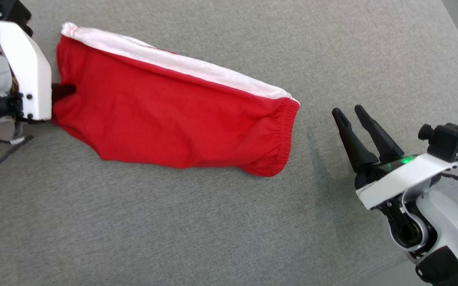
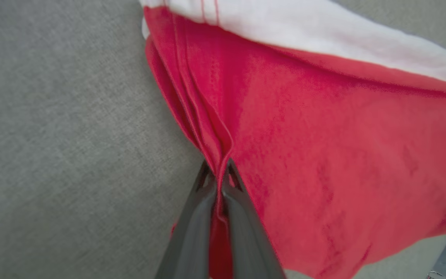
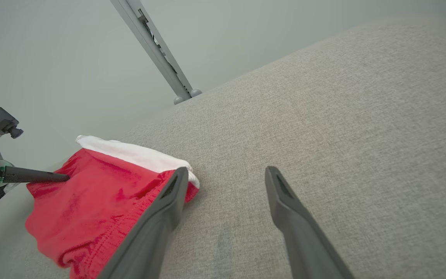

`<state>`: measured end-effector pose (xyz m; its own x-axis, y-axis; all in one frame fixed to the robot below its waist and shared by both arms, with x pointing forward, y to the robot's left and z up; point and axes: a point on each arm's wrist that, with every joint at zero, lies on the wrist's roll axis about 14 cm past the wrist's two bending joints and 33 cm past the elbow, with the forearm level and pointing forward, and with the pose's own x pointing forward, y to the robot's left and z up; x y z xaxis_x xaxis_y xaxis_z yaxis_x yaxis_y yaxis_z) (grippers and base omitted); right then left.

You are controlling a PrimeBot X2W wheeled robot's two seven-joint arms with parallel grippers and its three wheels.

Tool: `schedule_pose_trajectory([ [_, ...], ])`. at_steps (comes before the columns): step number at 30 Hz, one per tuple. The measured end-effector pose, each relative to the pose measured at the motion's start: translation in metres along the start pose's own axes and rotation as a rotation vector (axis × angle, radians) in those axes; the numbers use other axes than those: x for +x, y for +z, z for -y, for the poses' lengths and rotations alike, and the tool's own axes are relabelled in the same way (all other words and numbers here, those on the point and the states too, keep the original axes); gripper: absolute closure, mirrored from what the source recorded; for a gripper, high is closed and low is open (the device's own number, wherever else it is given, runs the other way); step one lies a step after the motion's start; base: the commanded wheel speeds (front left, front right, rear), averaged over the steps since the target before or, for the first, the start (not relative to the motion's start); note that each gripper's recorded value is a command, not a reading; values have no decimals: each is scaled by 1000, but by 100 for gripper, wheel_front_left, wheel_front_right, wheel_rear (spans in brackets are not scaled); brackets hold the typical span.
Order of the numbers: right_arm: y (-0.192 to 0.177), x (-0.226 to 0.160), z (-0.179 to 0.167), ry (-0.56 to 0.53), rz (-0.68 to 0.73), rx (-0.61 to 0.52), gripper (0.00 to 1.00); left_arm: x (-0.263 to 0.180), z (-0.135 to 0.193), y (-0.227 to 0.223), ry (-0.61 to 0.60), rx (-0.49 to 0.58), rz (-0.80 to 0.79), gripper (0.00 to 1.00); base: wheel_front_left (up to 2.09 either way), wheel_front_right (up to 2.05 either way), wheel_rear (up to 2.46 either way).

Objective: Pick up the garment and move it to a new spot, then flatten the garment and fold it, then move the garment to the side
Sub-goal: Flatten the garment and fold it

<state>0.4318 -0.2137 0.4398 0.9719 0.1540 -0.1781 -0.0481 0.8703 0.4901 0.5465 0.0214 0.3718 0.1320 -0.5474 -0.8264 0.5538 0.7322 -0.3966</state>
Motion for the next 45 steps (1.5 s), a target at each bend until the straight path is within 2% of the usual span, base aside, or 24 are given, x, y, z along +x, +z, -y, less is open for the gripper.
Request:
schedule_pose_trajectory([
  [9,0,-5,-18,57,-7,-11,0,-42,16,-26,-10,-46,84,100,0,0,0],
  [15,-1,-12,-33,96,-12,-4,0,-74,26,-70,-3,-84,132,100,0,0,0],
  [22,-4,-18,-48,139,-22,-5,0,-103,34,-122,10,-189,169,100,0,0,0],
  [23,-4,-17,-51,146,-24,-7,0,-106,32,-127,22,-206,176,55,0,0,0],
  [24,-4,-17,-53,153,-25,-9,0,-109,29,-130,38,-223,191,0,0,0,0],
  [30,-7,-16,-63,181,-38,-16,0,-115,28,-141,63,-263,237,0,0,0,0],
  [33,-6,-16,-67,195,-34,-30,0,-129,19,-132,118,-233,328,0,0,0,0],
  [37,-3,-15,-70,206,-23,-70,0,-167,4,-97,214,-238,597,0,0,0,0],
  [38,3,-14,-71,208,3,-85,0,-185,-1,-88,264,-245,734,0,0,0,0],
  [39,7,-12,-72,209,19,-99,0,-192,0,-85,276,-254,800,0,0,0,0],
  [45,24,-10,-81,214,109,-135,0,-230,14,-89,376,-184,1081,0,0,0,0],
])
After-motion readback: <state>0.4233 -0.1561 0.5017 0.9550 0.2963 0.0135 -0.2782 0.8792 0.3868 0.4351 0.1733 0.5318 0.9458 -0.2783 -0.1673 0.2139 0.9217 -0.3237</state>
